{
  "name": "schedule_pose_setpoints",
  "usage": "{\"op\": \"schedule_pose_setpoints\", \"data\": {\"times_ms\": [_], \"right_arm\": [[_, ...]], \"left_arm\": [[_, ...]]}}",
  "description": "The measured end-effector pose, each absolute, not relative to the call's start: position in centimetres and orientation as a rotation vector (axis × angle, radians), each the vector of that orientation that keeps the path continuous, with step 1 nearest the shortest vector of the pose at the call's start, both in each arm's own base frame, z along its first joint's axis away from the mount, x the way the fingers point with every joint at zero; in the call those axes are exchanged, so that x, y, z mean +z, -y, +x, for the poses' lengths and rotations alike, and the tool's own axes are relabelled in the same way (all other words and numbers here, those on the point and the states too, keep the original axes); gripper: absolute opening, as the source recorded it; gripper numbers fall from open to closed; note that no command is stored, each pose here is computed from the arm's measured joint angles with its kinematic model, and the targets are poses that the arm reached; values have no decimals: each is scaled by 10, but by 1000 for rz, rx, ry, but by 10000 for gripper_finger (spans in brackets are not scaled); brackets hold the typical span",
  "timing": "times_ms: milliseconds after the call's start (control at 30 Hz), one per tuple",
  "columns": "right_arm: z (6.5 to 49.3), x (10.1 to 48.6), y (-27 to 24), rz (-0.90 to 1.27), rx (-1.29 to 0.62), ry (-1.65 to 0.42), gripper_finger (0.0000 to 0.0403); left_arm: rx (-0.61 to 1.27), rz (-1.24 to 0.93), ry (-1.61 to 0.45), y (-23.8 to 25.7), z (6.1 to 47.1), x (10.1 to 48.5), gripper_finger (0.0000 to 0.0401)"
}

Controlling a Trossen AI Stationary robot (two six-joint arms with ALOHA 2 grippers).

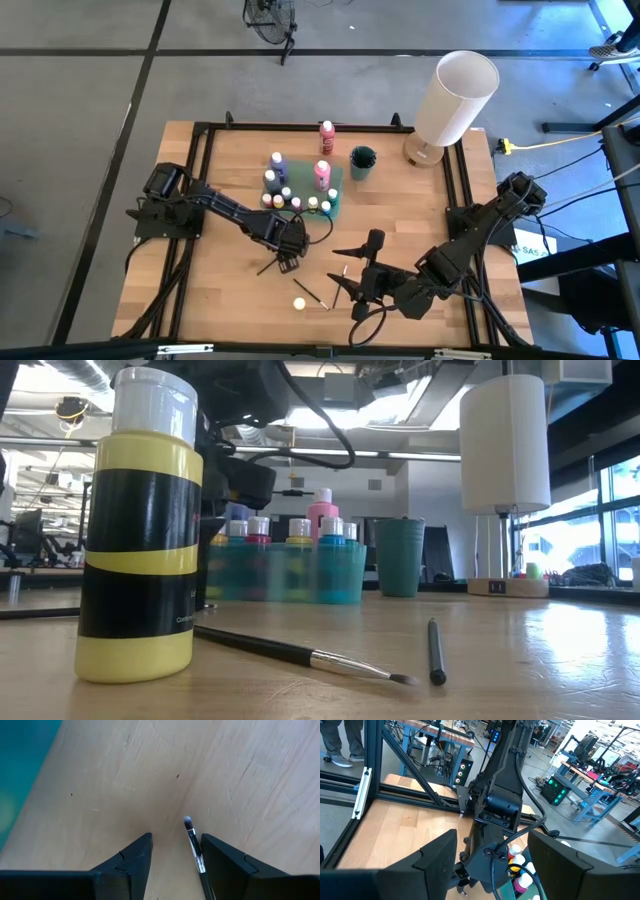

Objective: Pick & Place Paint Supplies
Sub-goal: Put the black paint brush into the dark green cup

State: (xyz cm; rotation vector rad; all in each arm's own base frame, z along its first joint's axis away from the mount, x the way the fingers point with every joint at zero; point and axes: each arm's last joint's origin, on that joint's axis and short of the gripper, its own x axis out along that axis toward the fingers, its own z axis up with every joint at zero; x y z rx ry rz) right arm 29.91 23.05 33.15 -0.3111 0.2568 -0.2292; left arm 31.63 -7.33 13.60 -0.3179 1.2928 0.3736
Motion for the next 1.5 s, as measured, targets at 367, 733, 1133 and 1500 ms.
{"op": "schedule_pose_setpoints", "data": {"times_ms": [367,733,1133,1500], "right_arm": [[299,331,-231,-311,-229,-257,247],[299,332,-231,-311,-229,-257,247],[300,332,-232,-293,-178,-252,247],[300,332,-232,-295,-177,-252,247]], "left_arm": [[383,-304,-1279,72,317,137,168],[385,-289,-1327,72,317,127,168],[382,-290,-1332,72,317,126,147],[381,-290,-1331,72,317,126,88]]}}
